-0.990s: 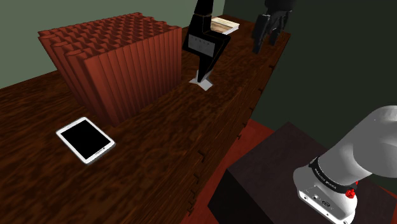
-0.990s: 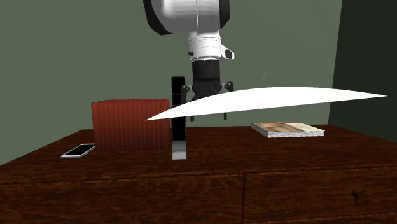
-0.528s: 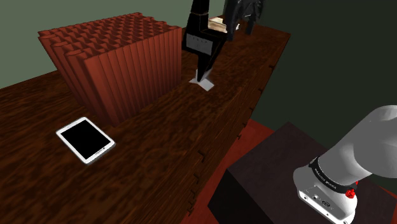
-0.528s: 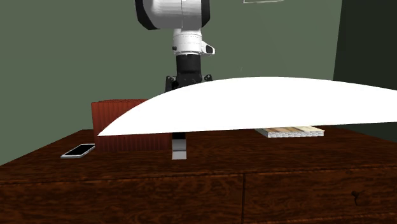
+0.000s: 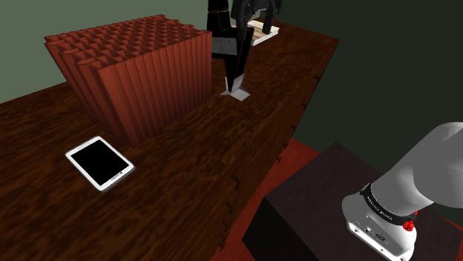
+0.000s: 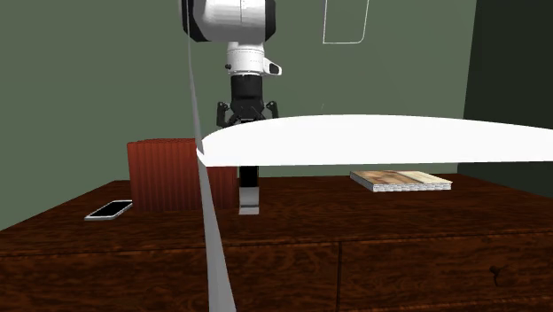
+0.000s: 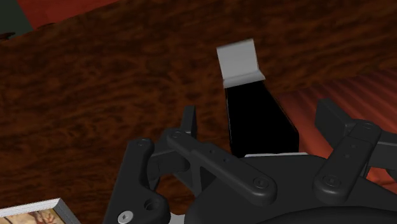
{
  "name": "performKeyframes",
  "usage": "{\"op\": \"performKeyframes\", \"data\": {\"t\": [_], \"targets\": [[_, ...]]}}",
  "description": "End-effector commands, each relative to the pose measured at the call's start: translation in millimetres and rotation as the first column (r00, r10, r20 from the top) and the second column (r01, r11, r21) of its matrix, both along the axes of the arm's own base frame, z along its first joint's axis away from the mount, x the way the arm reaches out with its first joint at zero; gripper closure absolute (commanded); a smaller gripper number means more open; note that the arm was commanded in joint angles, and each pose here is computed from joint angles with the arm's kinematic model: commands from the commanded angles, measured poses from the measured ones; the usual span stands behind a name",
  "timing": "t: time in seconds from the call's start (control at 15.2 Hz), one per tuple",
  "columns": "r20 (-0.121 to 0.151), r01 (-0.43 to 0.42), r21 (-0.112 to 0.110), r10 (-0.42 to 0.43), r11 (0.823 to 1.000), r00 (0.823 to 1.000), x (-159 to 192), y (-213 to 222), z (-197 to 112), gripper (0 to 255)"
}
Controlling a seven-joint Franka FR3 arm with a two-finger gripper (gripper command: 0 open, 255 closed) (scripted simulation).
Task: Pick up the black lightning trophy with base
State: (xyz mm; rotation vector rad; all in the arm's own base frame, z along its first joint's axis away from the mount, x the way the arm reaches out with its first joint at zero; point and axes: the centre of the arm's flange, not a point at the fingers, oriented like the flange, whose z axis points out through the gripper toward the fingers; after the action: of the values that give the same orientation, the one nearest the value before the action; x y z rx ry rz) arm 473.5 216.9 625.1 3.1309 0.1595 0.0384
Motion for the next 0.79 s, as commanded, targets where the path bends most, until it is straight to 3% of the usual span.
{"op": "performKeyframes", "data": {"t": [0.0, 0.33, 0.4, 0.73], "targets": [[0.0, 0.0, 0.001, 0.0, 1.0, 1.0, 0.9, 1.0, -9.9, 0], [0.0, 0.0, 0.001, 0.0, 1.0, 1.0, 0.9, 1.0, -28.8, 0], [0.001, 0.0, 0.001, 0.0, 1.0, 1.0, 1.0, 1.4, -29.3, 255], [0.001, 0.0, 0.001, 0.0, 1.0, 1.0, 1.3, 1.6, -29.2, 255]]}}
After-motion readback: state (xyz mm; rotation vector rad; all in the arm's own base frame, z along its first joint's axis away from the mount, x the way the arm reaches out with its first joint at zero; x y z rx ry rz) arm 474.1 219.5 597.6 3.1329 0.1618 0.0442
